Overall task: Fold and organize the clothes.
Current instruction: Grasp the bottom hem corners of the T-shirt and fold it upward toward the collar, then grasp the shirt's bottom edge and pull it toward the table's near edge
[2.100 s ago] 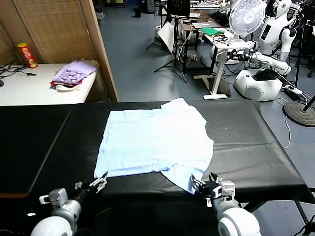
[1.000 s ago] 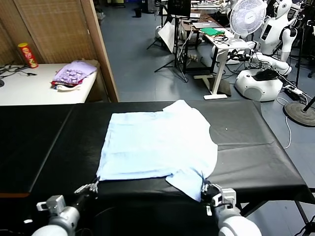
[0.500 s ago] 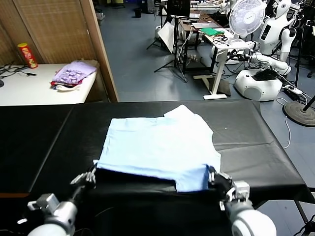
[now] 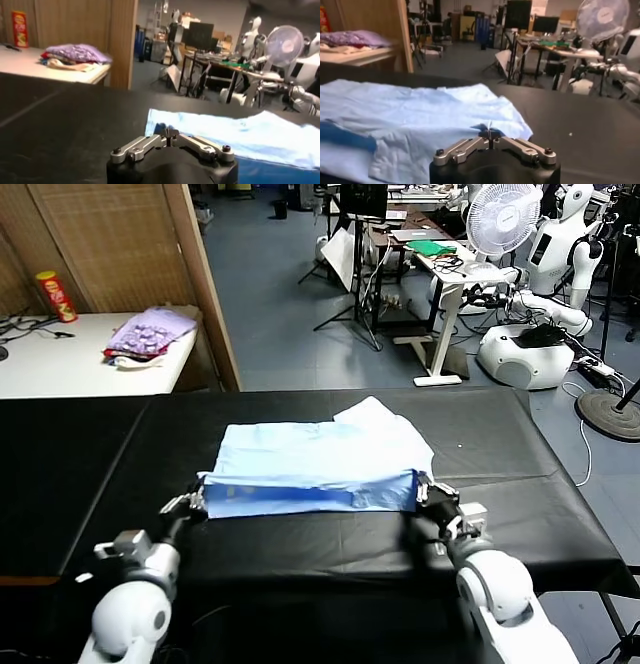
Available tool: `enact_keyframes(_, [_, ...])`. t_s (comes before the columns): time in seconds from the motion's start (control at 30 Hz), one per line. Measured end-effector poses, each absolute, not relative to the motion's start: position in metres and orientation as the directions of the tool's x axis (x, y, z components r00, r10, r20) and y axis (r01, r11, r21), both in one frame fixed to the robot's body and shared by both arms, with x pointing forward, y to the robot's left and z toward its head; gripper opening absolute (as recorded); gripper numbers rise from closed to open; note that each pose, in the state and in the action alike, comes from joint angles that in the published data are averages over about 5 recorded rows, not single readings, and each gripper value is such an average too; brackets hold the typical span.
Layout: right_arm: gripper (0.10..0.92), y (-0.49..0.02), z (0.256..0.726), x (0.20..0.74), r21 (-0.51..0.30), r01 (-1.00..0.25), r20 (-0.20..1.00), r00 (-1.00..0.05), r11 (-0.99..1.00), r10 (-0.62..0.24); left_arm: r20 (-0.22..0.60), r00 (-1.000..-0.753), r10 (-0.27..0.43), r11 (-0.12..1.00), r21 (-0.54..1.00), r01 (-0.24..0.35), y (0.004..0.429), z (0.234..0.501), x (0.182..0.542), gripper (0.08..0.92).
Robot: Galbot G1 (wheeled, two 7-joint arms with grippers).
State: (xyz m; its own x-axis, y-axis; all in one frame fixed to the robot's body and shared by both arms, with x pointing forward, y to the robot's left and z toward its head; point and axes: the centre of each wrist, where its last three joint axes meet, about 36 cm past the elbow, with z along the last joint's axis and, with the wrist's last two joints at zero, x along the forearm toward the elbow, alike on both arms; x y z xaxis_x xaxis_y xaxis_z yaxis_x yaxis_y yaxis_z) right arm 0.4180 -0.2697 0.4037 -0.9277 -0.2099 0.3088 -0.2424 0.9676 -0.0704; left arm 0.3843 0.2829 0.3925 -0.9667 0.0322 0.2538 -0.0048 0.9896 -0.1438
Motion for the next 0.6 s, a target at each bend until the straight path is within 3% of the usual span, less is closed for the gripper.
enact_keyframes(0.1, [0.487,-0.275,0.41,0.41,-0.093,-0.25,0.295,-0.932,0.964,-0.213,0.269,-0.963,0.031,0.991,-0.137,-0.006,0.282,0.386,0.391,0.209])
enact_keyframes(0.2, [0.654,-0.28,0.416,0.399,-0.126,-0.242,0.292,-0.936,0.962,-0.197,0.277,-0.96,0.03,0.991,-0.131,-0.007,0.284,0.383,0.391,0.371])
enact_keyframes(0.3, [0.763,-0.284,0.415,0.386,-0.14,-0.224,0.301,-0.938,0.965,-0.174,0.284,-0.958,0.028,0.993,-0.121,-0.006,0.287,0.383,0.387,0.539])
enact_keyframes(0.47, [0.795,-0.292,0.404,0.37,-0.131,-0.196,0.33,-0.933,0.972,-0.144,0.305,-0.952,0.031,0.994,-0.11,-0.003,0.29,0.381,0.372,0.764])
enact_keyframes(0.6, [0.71,-0.294,0.395,0.364,-0.119,-0.182,0.355,-0.926,0.976,-0.13,0.331,-0.943,0.036,0.993,-0.121,-0.004,0.293,0.375,0.364,0.796])
